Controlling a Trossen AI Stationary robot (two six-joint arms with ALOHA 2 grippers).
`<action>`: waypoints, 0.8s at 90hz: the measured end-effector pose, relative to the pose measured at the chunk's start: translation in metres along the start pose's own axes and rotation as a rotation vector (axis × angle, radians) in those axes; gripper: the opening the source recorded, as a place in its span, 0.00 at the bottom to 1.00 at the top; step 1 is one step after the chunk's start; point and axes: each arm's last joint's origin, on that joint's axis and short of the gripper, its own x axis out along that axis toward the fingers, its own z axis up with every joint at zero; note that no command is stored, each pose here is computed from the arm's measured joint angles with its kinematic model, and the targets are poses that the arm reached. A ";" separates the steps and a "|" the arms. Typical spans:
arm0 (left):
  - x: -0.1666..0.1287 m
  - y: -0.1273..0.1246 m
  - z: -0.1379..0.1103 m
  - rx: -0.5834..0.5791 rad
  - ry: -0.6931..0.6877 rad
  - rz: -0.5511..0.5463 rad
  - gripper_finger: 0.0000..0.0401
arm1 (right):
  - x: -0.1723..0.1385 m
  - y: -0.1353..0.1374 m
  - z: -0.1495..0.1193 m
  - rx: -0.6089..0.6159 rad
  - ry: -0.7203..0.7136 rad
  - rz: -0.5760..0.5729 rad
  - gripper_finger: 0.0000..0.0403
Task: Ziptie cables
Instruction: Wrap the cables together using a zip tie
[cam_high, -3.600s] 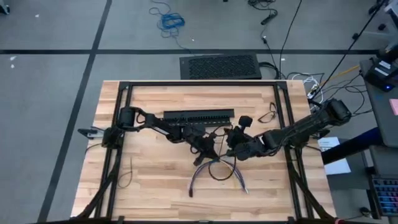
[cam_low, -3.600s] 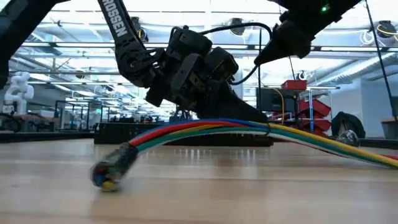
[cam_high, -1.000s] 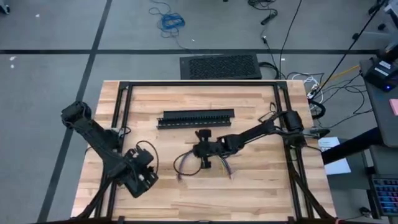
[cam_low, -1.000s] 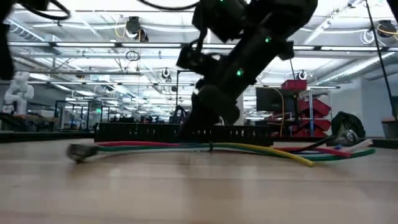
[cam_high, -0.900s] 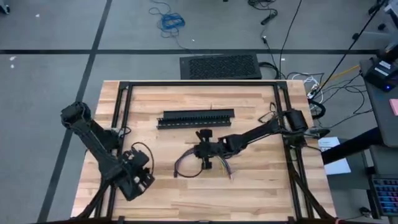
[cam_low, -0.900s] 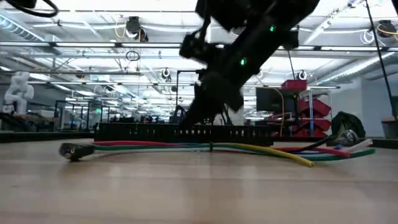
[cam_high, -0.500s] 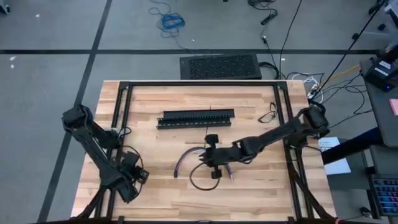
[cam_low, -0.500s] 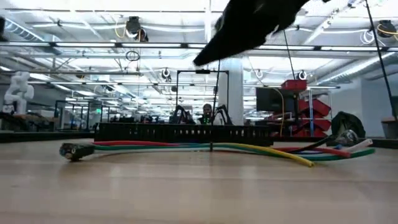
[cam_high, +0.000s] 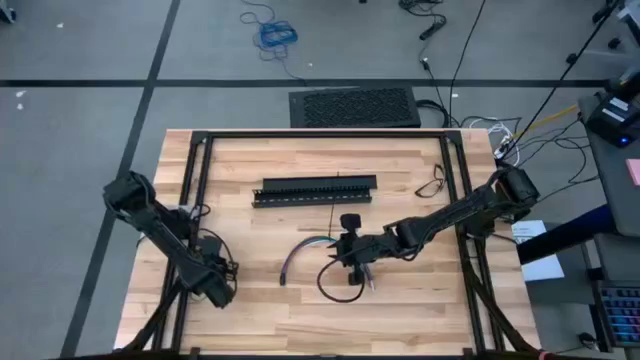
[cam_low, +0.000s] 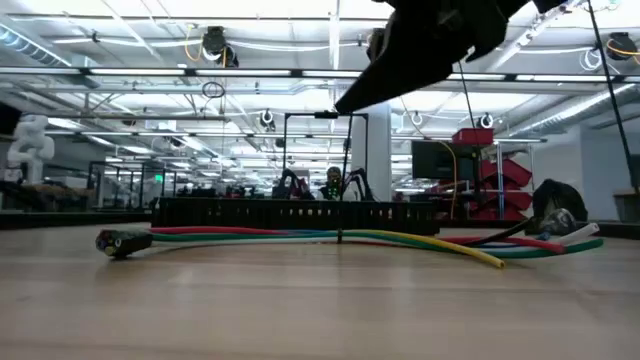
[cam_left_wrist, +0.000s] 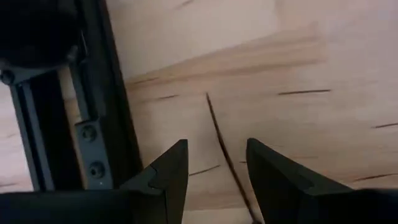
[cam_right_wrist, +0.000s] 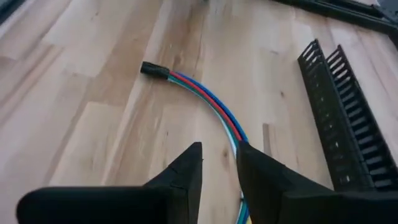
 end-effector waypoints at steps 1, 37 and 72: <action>0.000 0.000 0.000 -0.001 0.001 -0.001 0.40 | 0.000 0.000 0.000 0.000 0.001 0.000 0.23; 0.004 -0.003 -0.002 0.002 -0.002 -0.063 0.18 | 0.001 -0.002 -0.003 0.004 0.007 -0.004 0.23; -0.009 -0.013 -0.004 0.040 -0.091 -0.174 0.00 | 0.001 -0.002 -0.003 0.025 0.008 -0.005 0.17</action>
